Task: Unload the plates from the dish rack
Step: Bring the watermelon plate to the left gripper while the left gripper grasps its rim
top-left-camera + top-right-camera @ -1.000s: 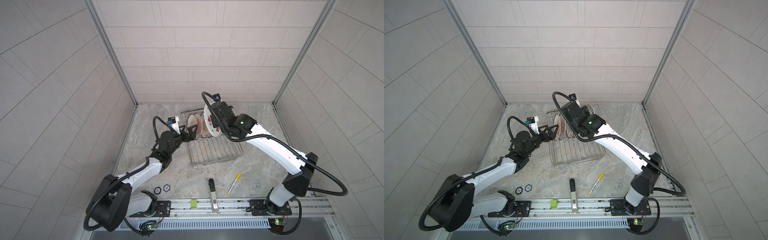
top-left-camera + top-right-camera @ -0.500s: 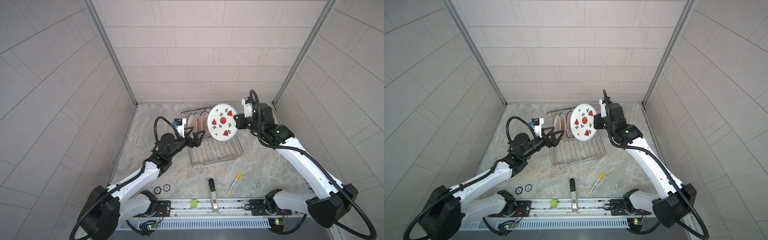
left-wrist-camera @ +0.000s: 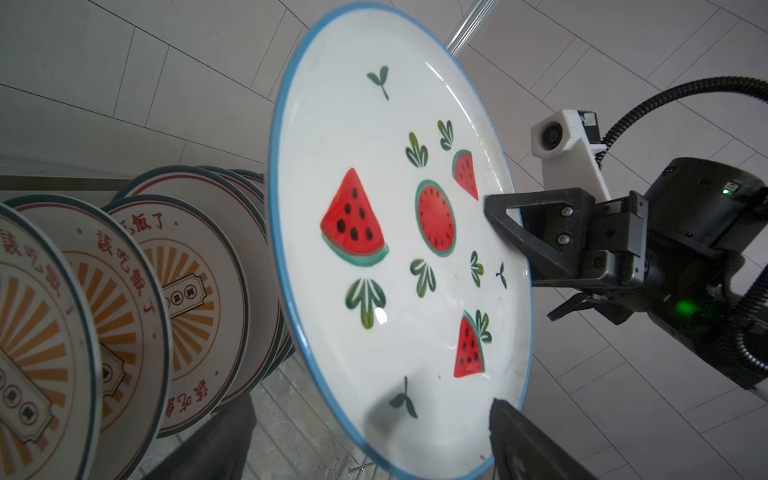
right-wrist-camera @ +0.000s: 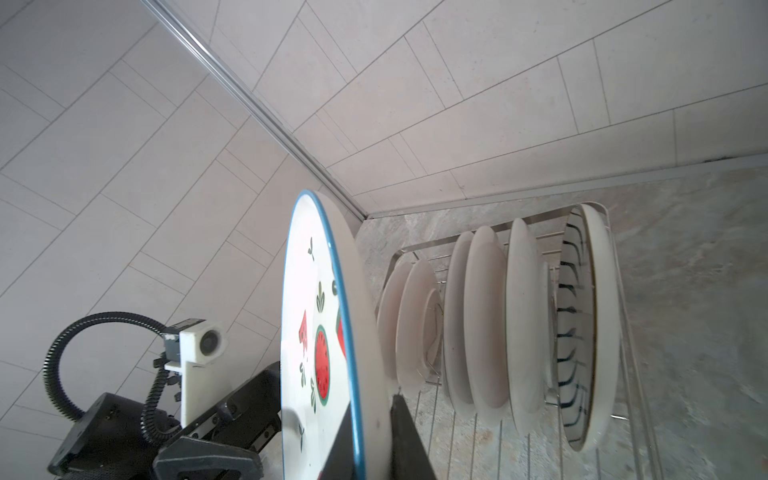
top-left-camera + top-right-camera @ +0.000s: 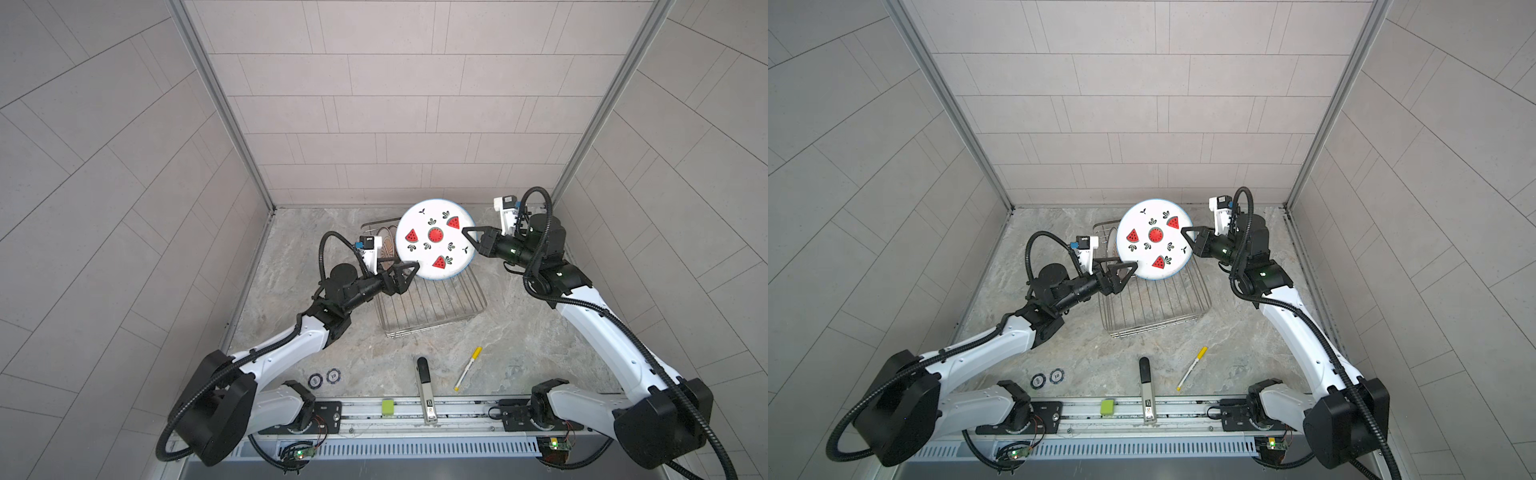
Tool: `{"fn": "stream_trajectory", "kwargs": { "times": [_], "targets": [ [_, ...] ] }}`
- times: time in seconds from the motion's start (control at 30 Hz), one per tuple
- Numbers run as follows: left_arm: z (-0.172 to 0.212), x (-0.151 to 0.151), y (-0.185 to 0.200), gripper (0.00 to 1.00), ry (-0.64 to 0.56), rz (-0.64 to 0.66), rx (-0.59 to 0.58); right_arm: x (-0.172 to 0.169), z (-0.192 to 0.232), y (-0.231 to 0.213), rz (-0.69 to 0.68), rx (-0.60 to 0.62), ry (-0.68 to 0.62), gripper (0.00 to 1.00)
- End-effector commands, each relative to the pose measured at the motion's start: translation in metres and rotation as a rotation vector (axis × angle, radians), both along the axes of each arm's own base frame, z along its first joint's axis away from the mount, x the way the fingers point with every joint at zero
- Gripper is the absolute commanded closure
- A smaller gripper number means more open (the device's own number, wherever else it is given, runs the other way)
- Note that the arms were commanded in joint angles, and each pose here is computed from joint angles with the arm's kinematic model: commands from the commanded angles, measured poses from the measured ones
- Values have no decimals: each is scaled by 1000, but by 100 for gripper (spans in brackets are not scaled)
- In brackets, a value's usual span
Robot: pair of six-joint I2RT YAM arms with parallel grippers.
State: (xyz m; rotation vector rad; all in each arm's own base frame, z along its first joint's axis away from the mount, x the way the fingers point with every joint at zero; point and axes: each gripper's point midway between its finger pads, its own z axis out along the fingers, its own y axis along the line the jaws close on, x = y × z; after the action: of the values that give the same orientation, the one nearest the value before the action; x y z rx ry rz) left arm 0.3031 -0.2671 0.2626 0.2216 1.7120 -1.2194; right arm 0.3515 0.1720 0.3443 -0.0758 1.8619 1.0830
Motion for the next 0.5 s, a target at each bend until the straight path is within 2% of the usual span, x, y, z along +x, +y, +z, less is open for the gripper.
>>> {"fn": "stream_trajectory", "kwargs": {
  "times": [0.0,0.17,0.3,0.43,0.47],
  "targets": [
    [37,-1,-2,11,-70,-11,-108,-17,66,8,86,112,-202,96],
    [43,8,11,17,-54,81,-167,-16,64,11,106,124,-194,96],
    [55,10,13,43,-54,85,-245,-12,57,14,117,124,-173,96],
    [62,10,12,49,-55,75,-276,-11,53,16,124,120,-167,96],
    [63,9,11,56,-53,68,-282,-10,52,16,125,117,-165,96]
  ]
}}
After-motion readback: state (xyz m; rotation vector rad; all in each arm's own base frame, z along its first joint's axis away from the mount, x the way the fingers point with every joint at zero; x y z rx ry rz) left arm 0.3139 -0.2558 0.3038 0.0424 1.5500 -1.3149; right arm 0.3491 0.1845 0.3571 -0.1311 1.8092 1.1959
